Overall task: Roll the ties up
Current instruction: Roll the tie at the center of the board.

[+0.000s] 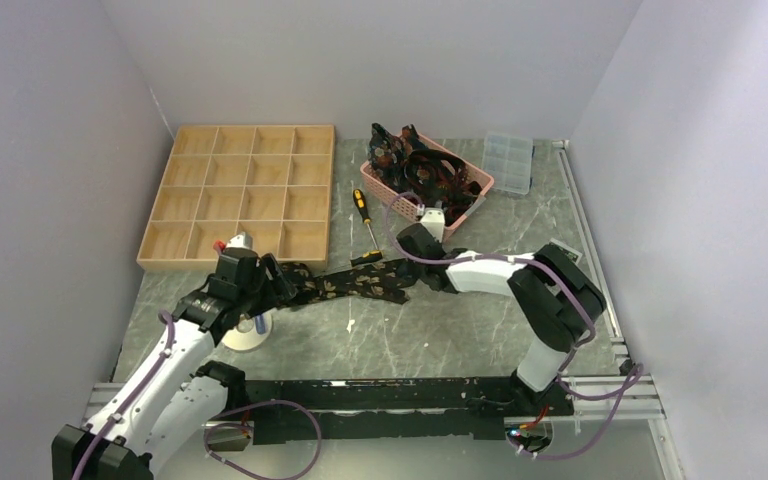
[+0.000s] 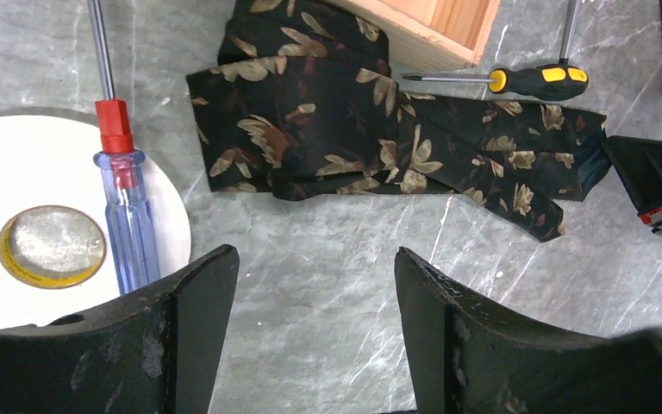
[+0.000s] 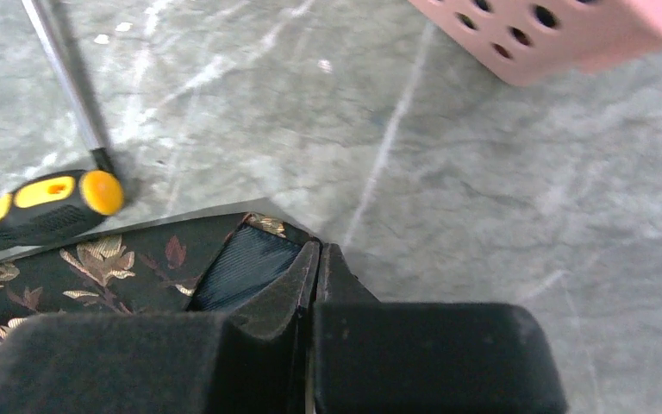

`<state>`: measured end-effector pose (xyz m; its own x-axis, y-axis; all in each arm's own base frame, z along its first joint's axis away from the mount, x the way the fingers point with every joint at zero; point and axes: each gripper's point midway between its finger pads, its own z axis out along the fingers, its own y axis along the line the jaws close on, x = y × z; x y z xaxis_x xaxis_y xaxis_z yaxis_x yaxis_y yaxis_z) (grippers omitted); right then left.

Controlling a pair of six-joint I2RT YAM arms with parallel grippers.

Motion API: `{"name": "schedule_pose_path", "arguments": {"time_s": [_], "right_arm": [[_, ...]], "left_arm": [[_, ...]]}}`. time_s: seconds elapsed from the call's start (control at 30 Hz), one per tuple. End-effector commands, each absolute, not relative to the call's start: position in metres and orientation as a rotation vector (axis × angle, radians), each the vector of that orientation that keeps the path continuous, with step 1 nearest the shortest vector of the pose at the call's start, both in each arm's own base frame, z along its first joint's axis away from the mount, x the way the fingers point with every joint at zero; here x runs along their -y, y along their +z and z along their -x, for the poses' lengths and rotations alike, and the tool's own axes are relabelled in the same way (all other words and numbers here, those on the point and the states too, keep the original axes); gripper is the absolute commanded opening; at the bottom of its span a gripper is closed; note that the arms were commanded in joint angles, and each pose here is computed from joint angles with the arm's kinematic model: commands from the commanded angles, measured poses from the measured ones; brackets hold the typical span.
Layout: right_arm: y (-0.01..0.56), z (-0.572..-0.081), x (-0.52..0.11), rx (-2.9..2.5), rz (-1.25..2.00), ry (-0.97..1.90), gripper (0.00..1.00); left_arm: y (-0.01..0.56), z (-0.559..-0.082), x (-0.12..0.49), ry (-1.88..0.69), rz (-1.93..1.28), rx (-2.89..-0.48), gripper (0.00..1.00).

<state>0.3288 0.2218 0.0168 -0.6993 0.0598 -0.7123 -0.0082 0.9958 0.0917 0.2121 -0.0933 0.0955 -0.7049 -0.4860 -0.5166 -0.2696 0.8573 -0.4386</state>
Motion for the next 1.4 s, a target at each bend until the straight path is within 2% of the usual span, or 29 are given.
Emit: {"name": "schedule_pose_path", "arguments": {"time_s": [0.0,0.37,0.5,0.67,0.7,0.73,0.97,1.37], "right_arm": [[0.004,-0.308,-0.170,-2.408,-0.122,-0.058,0.00],[0.007,-0.307,-0.103,-2.376,-0.396,-0.144,0.00],[0.016,-0.315,-0.108,-2.357,-0.371,-0.104,0.00],[0.014,-0.317,-0.116,-2.364,-0.341,-0.073,0.00],[0.012,-0.316,-0.116,-2.366,-0.341,-0.072,0.00],[0.011,-0.315,-0.117,-2.367,-0.341,-0.067,0.00],[0.004,-0.312,-0.117,-2.379,-0.338,-0.059,0.00],[0.008,-0.313,-0.122,-2.375,-0.332,-0.019,0.00]], "left_arm": [[0.098,-0.219,0.102,-0.506,0.547,-2.360,0.72],[0.086,-0.230,0.120,-0.592,0.496,-2.372,0.72],[0.090,-0.235,0.133,-0.669,0.423,-2.369,0.72],[0.113,-0.244,0.142,-0.694,0.331,-2.306,0.78],[0.116,-0.246,0.144,-0.679,0.317,-2.307,0.90],[0.117,-0.247,0.147,-0.650,0.307,-2.318,0.93],[0.103,-0.259,0.177,-0.391,0.194,-2.481,0.94],[0.074,-0.271,0.209,-0.075,0.030,-2.602,0.94]]}}
